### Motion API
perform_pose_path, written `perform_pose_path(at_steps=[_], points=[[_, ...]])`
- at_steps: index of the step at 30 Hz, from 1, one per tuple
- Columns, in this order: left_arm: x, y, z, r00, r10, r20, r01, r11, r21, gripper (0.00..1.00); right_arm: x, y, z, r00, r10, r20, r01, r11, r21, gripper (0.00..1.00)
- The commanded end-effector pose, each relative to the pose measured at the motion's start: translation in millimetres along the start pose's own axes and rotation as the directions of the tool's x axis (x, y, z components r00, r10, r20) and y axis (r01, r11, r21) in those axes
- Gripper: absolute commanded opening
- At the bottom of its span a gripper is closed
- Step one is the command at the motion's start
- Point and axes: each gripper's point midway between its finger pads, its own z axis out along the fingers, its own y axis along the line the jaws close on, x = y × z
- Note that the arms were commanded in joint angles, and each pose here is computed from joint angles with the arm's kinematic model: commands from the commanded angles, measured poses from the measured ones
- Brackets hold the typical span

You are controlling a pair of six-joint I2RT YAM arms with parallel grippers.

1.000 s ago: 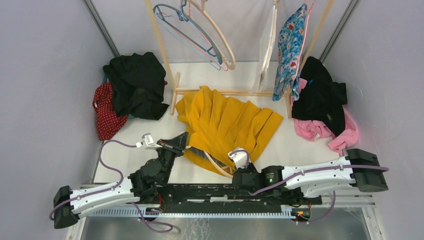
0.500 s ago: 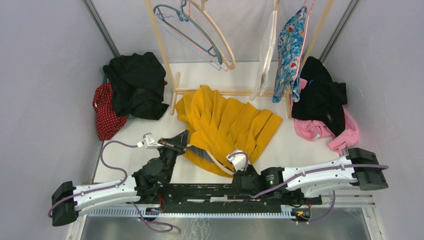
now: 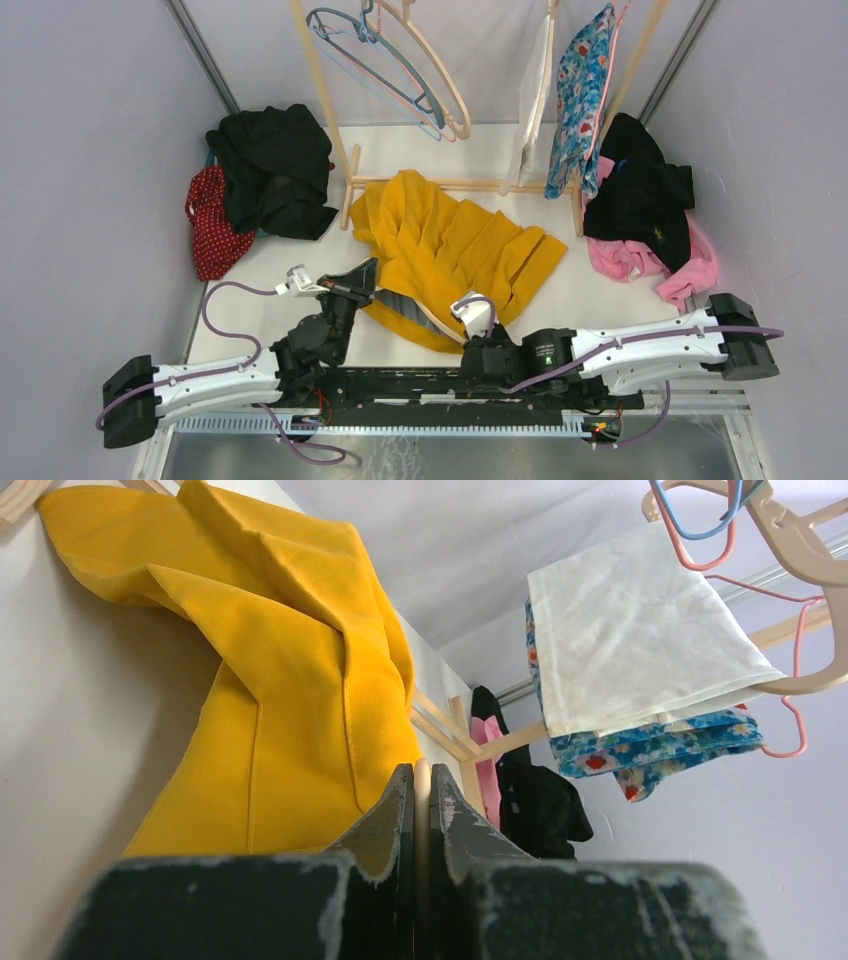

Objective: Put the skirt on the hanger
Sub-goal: Hang the skirt on the hanger.

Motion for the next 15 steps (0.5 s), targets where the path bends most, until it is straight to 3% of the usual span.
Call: perform_pose_path(at_steps=[1, 15], points=[[-27.2, -23.0, 6.9, 0.989, -0.109, 0.104, 0.108, 0.994, 0.014, 0.03, -30.2, 16.8, -8.7, 0.999, 0.006, 0.048, -0.005, 1.000, -0.012, 0.01], [-6.3, -6.9, 2.3, 0.993, -0.114, 0.038, 0.113, 0.993, 0.011, 0.03, -83.7, 22.5, 26.7, 0.994, 0.075, 0.079, -0.073, 0.997, -0.027, 0.01]])
